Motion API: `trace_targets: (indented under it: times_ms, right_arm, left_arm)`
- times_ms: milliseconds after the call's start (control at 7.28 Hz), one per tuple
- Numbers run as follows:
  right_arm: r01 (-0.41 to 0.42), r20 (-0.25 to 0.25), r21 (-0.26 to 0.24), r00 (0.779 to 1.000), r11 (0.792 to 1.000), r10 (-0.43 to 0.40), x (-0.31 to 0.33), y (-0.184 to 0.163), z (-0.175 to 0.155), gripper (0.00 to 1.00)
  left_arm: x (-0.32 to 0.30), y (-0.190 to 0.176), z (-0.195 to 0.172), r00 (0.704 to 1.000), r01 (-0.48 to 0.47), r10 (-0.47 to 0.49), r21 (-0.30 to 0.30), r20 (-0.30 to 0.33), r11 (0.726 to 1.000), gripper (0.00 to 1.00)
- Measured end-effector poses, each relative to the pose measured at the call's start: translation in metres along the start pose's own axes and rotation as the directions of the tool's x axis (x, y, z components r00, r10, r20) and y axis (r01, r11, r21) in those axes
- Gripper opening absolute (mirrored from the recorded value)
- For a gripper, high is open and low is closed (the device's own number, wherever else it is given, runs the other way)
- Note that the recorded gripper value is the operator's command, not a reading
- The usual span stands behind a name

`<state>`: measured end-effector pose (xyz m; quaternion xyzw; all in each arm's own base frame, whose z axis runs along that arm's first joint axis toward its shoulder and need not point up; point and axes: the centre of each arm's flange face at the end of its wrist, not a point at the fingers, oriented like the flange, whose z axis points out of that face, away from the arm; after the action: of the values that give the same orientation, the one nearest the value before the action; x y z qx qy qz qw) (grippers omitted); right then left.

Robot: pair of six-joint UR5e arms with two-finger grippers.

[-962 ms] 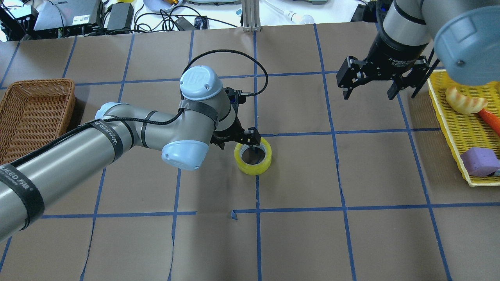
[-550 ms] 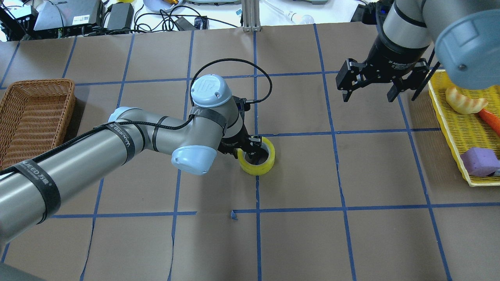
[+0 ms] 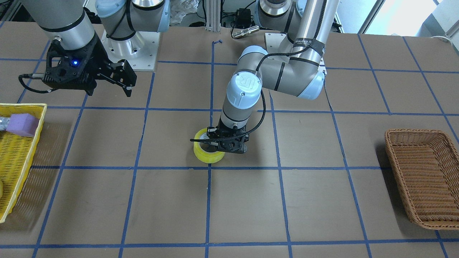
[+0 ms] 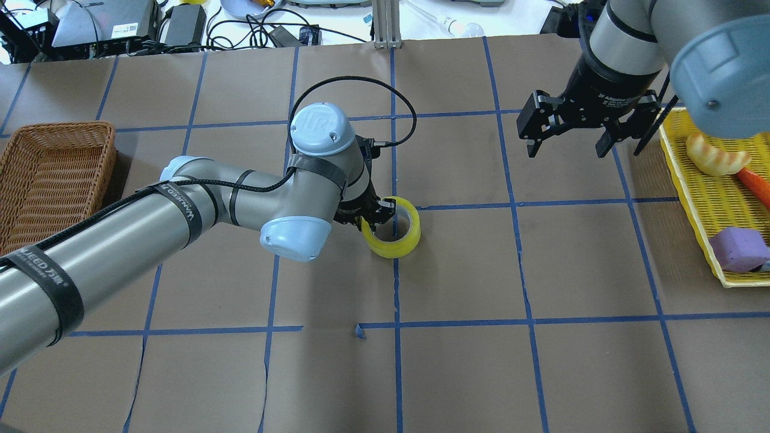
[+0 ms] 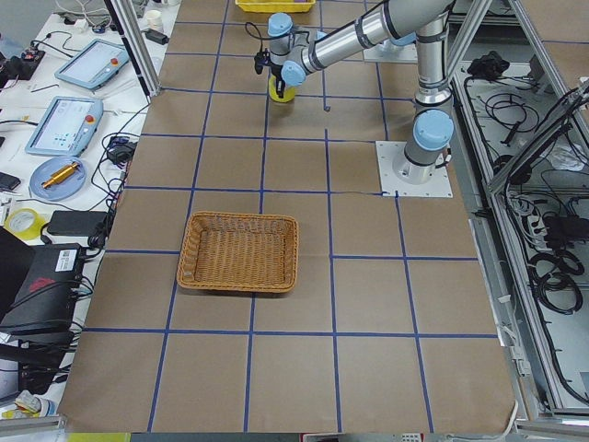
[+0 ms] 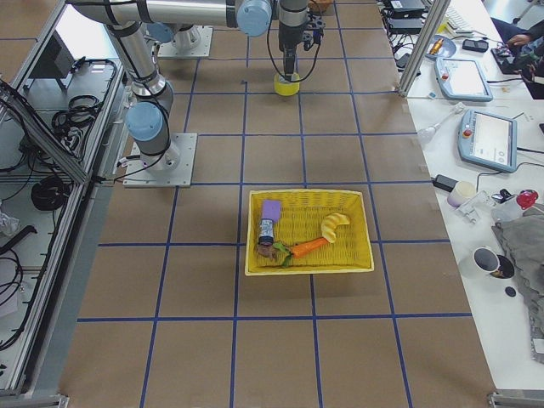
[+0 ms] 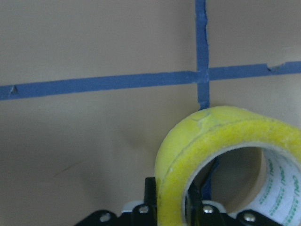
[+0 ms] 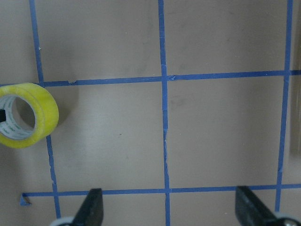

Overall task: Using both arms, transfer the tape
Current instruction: 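Lift the tape roll with the left gripper and carry it over the wicker basket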

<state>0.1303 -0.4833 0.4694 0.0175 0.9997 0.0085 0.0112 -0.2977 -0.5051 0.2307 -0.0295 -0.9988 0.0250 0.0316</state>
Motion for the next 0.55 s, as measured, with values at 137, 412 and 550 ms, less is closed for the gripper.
trace_targets:
  times_ms: [137,412,550]
  right_arm:
    - [0.0,-0.001,0.0,1.0,1.0,0.0,0.0,0.0,0.0,1.0]
    - [0.0,-0.001,-0.004,1.0,1.0,0.0,0.0,0.001,0.001,1.0]
    - [0.0,-0.002,-0.012,1.0,1.0,0.0,0.0,0.001,0.001,1.0]
  left_arm:
    - [-0.018,-0.016,-0.02,1.0,0.008,-0.009,0.025,0.02,1.0,0.0]
    - [-0.086,-0.055,-0.072,0.999,0.004,-0.005,0.028,0.043,1.0,0.0]
    - [-0.128,-0.072,-0.102,0.999,-0.004,0.003,0.027,0.053,1.0,0.0]
